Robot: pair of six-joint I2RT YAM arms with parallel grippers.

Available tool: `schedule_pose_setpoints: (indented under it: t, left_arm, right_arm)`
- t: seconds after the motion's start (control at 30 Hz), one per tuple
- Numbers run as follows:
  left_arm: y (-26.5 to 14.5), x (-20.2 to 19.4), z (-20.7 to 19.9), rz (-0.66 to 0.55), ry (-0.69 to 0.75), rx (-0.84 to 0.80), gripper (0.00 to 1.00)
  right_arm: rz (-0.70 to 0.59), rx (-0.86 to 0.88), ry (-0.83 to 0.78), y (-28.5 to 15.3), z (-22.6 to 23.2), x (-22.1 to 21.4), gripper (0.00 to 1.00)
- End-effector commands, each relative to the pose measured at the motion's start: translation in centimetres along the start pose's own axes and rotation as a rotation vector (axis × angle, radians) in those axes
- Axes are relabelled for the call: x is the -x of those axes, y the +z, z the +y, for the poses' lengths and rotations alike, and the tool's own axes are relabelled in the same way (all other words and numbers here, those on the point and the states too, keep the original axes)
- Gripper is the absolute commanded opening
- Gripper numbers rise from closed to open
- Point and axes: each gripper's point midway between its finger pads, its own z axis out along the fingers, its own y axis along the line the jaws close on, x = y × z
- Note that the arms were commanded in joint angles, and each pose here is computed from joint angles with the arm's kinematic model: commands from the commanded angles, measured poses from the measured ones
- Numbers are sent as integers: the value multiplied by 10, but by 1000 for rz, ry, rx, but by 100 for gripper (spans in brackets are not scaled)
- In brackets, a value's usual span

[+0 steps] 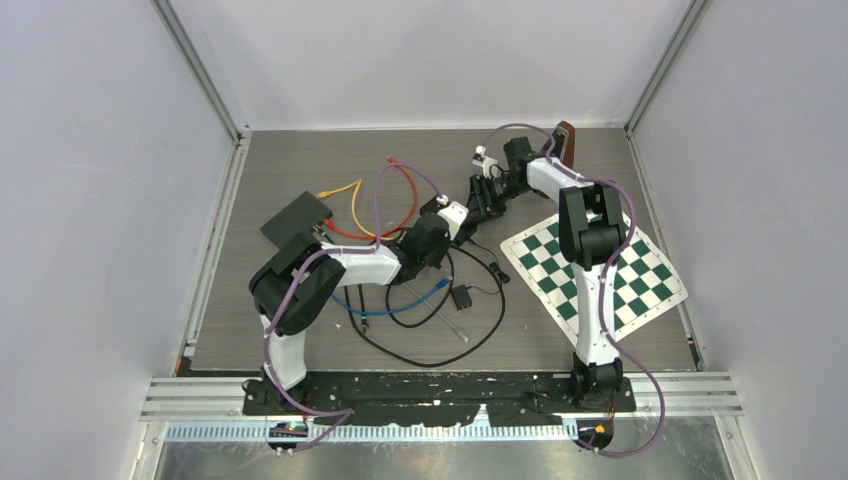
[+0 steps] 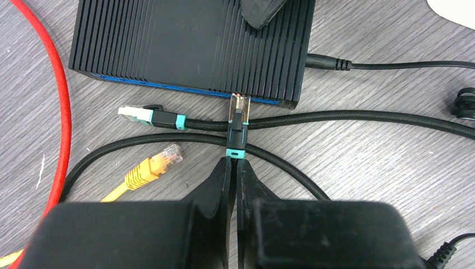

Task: Insert the plug into the switch port
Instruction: Insert the connector into the switch port.

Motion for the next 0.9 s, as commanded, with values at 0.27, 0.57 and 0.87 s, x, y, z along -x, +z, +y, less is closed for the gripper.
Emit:
schedule_pose_setpoints:
  t: [0.27, 0.57, 0.87]
  left_arm:
    - [-23, 72, -11, -222, -15, -90, 0]
    - [-9, 78, -12, -209, -22, -76, 0]
    - [-17, 104, -9, -251, -40, -114, 0]
  right_arm:
    - [159, 208, -42, 29, 31, -34, 49]
    - [204, 272, -24, 32, 40, -52, 50]
    - [239, 285, -56, 34, 43, -59, 51]
